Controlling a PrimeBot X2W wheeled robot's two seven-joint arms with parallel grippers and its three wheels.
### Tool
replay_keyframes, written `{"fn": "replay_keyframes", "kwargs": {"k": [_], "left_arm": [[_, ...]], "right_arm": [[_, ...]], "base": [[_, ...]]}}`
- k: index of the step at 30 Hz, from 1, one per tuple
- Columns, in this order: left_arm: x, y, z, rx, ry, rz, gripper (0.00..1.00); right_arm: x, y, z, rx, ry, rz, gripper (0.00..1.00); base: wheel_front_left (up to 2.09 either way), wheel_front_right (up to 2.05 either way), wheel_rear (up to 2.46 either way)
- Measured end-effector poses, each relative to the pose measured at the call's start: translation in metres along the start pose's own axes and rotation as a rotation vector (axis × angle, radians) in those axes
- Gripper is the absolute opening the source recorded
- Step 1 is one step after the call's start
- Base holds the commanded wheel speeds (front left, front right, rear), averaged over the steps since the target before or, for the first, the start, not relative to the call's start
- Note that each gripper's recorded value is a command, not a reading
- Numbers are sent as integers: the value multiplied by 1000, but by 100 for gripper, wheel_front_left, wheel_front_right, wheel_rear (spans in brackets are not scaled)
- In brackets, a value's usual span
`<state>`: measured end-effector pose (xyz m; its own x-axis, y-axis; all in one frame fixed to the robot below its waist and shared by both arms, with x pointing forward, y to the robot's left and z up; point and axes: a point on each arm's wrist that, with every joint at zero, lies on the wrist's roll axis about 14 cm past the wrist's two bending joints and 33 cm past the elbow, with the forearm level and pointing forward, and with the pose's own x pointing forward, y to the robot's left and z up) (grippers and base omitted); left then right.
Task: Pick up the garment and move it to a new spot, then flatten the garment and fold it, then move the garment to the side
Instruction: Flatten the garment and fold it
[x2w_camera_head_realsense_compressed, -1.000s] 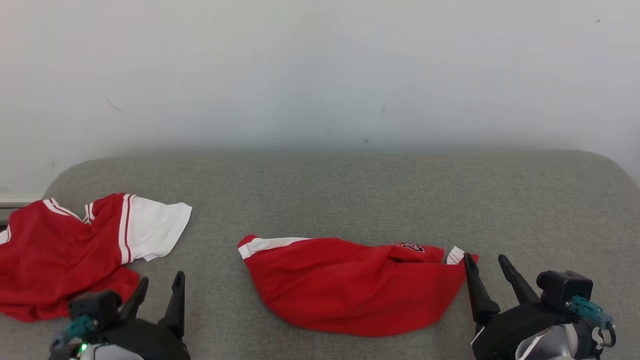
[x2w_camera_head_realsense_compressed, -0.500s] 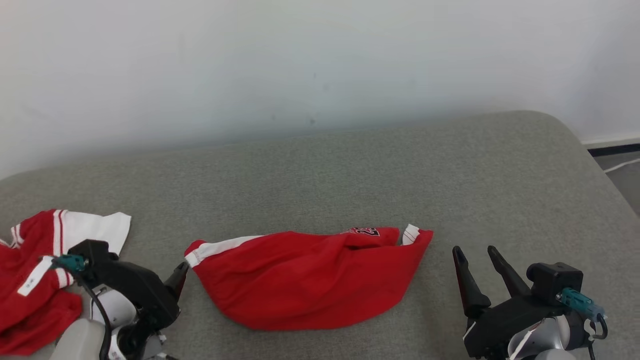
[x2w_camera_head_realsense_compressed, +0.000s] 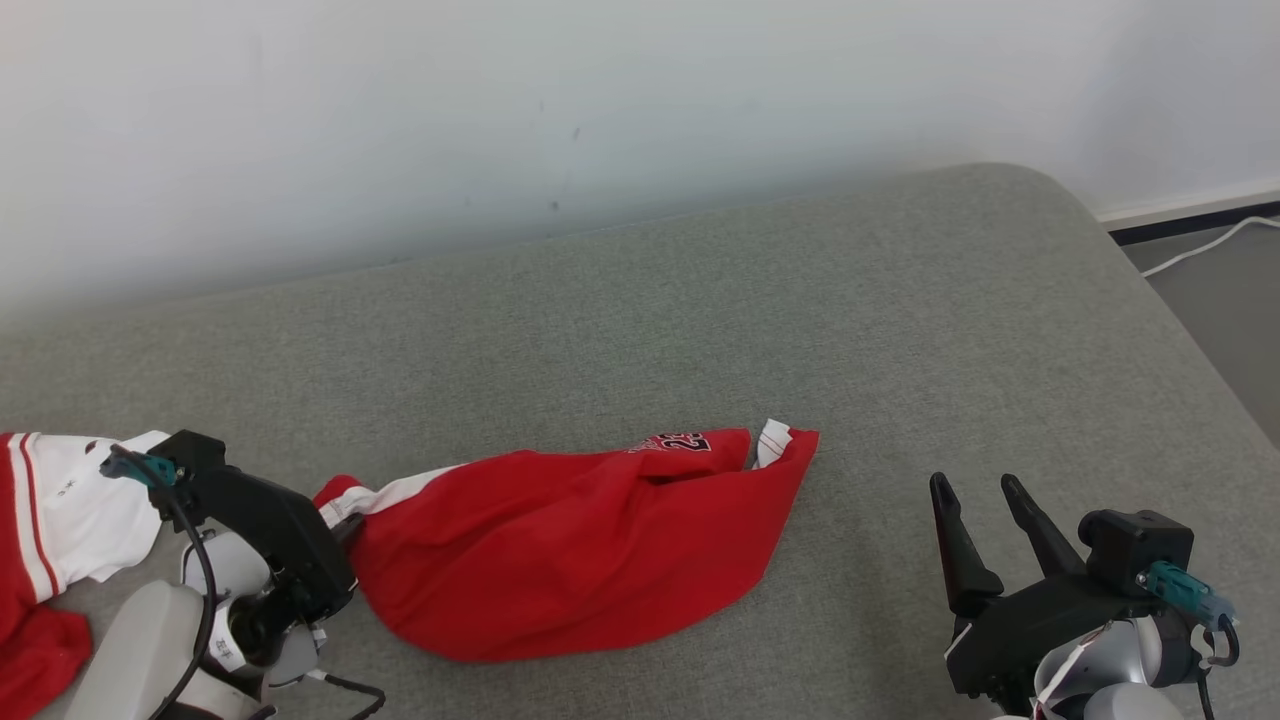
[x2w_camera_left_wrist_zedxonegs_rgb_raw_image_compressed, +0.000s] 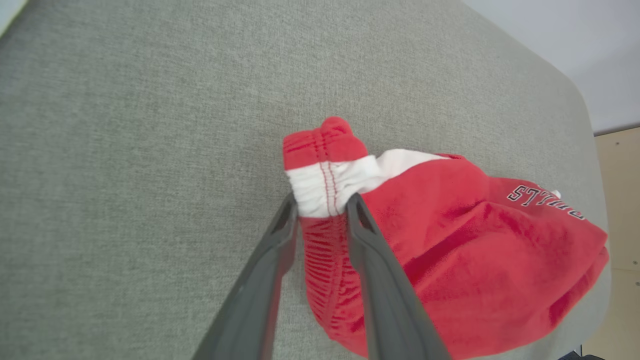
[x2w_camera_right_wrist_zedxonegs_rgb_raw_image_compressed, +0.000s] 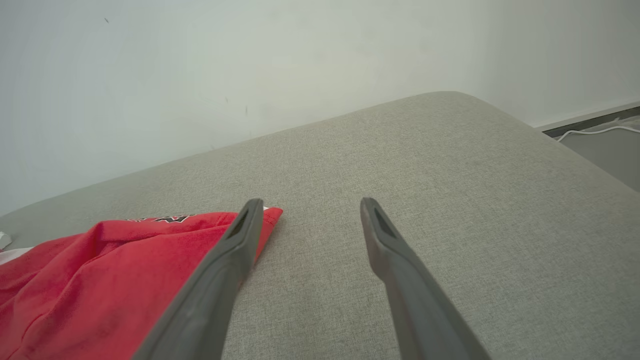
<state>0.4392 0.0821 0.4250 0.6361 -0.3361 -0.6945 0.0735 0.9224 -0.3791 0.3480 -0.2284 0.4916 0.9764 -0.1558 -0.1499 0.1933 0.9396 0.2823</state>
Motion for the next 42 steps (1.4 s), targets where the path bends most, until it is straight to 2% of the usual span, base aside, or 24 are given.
{"fn": "replay_keyframes", "kwargs": {"k": [1, 3, 4, 12, 15, 19, 21, 25, 31, 42], "left_arm": [[0, 1, 0, -1, 0, 3, 42], [0, 4, -1, -7, 8, 10, 11], [-1, 4, 0, -10, 7, 11, 0], [-4, 6, 7, -23, -11, 20, 0], [-3, 1, 9, -13, -16, 16, 0], [0, -3, 2, -12, 4, 11, 0], [1, -9, 4, -8, 4, 3, 0], [0, -14, 6, -3, -1, -4, 0], [-3, 4, 2, -12, 14, 32, 0], [-3, 12, -5, -22, 31, 40, 0]], "right_arm": [[1, 0, 0, -1, 1, -1, 100], [2, 3, -1, -2, 2, 8, 100], [3, 4, -1, -2, 1, 11, 100], [10, 21, -7, -4, 32, 70, 100], [23, 46, -2, 7, 69, 168, 100], [50, 85, 17, -39, 132, 308, 100], [62, 99, 20, -39, 185, 340, 100], [76, 109, -3, -42, 353, 334, 100], [78, 120, -54, -82, 605, 309, 100], [76, 115, -100, -77, 840, 219, 100]], "base": [[0, 0, 0], [0, 0, 0], [0, 0, 0], [0, 0, 0], [0, 0, 0], [0, 0, 0], [0, 0, 0], [0, 0, 0], [0, 0, 0], [0, 0, 0]]}}
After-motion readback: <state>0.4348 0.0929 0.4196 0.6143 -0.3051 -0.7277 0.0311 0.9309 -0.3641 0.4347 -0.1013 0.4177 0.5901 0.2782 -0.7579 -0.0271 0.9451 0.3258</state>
